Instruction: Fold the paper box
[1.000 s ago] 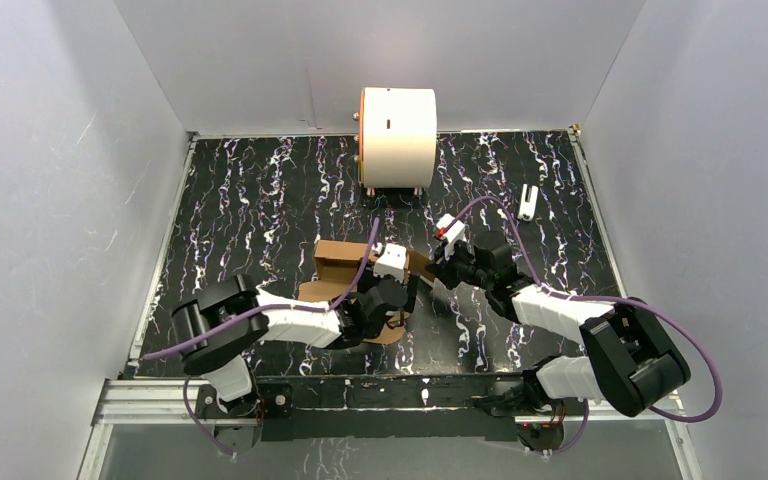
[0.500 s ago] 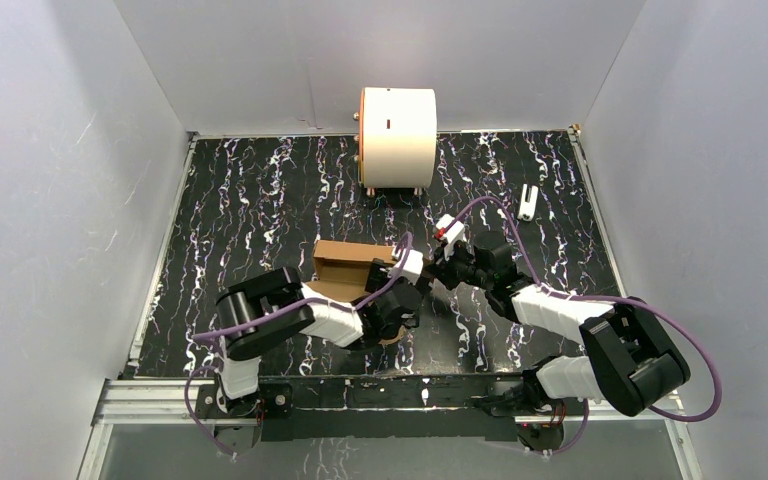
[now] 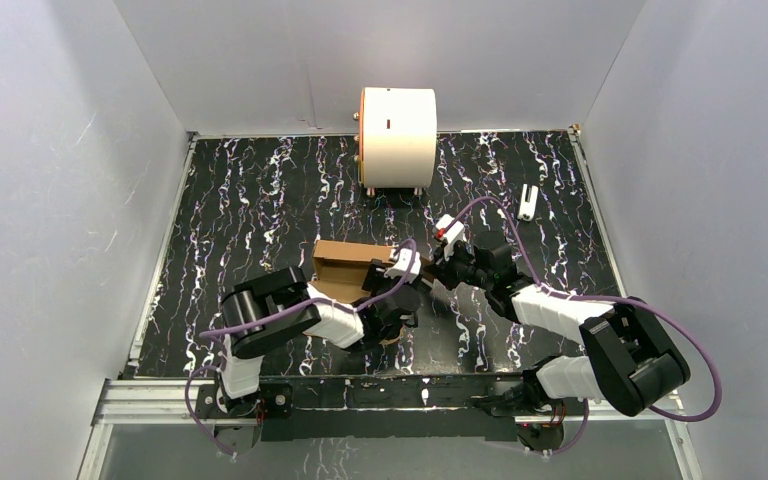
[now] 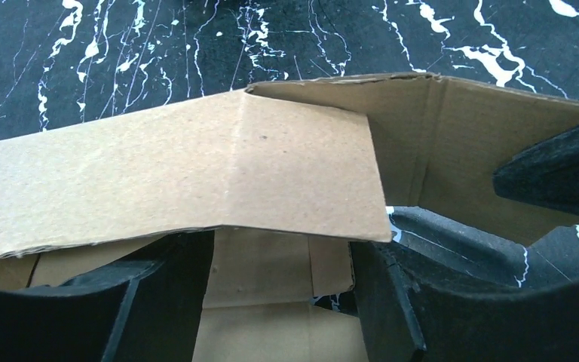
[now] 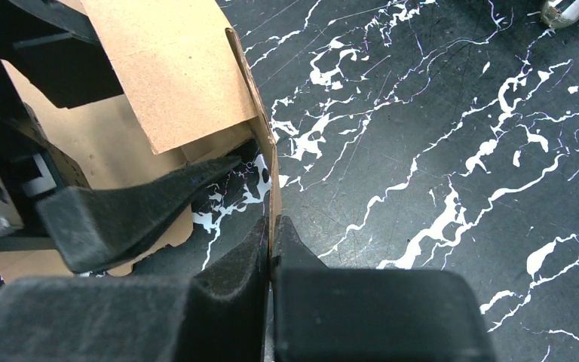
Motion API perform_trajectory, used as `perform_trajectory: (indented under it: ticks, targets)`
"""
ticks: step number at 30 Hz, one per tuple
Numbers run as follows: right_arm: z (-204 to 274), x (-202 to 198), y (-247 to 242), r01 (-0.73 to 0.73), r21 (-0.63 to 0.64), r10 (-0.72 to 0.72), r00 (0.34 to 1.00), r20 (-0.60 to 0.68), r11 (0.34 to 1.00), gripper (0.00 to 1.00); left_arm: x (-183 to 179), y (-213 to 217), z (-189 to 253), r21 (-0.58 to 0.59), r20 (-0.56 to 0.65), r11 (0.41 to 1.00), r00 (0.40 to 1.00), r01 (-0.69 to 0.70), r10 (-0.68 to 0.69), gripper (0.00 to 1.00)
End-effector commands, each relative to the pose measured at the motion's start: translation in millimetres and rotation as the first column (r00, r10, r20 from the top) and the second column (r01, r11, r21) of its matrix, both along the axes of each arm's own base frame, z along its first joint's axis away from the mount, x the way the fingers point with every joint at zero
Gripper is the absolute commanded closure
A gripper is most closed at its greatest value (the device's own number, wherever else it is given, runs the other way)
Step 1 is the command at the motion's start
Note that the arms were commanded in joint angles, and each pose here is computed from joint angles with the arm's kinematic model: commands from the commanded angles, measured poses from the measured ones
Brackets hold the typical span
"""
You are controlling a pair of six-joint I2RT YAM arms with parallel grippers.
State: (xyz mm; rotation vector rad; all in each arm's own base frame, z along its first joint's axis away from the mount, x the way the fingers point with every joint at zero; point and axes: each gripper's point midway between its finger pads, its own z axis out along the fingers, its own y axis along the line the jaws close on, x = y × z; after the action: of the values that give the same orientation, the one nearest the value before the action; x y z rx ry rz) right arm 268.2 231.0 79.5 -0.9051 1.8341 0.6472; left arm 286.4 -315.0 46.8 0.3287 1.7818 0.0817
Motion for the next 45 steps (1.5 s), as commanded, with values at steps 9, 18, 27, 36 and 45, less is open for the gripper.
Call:
perform_trajectory:
  ticks: [9, 18, 27, 36, 45]
  targets:
    - [14.2, 4.0, 4.5, -0.021, 0.035, 0.019, 0.998, 0.06, 0.999, 0.95, 1.4, 27.4, 24.1, -0.235, -0.016, 0.969, 0.997, -0.08, 0.078, 0.42]
    - [18.6, -1.4, 11.0, -0.062, 0.059, 0.059, 0.997, 0.045, 0.996, 0.94, -3.7, 37.0, 7.7, -0.345, -0.119, 0.934, 0.991, -0.097, 0.059, 0.47]
    - [24.6, -9.0, 18.4, -0.112, 0.092, 0.11, 0.994, 0.03, 0.989, 0.85, -7.8, 38.4, -0.6, -0.382, -0.15, 0.918, 0.987, -0.11, 0.056, 0.47]
    - [54.5, -6.3, 20.4, -0.105, 0.128, 0.098, 0.993, 0.063, 0.986, 0.61, -10.3, 42.1, -8.8, -0.387, -0.17, 0.915, 0.984, -0.113, 0.049, 0.48]
    - [77.7, 10.9, 17.8, -0.039, 0.111, 0.031, 0.997, 0.07, 0.993, 0.42, -11.8, 47.6, -16.2, -0.395, -0.19, 0.911, 0.981, -0.12, 0.047, 0.49]
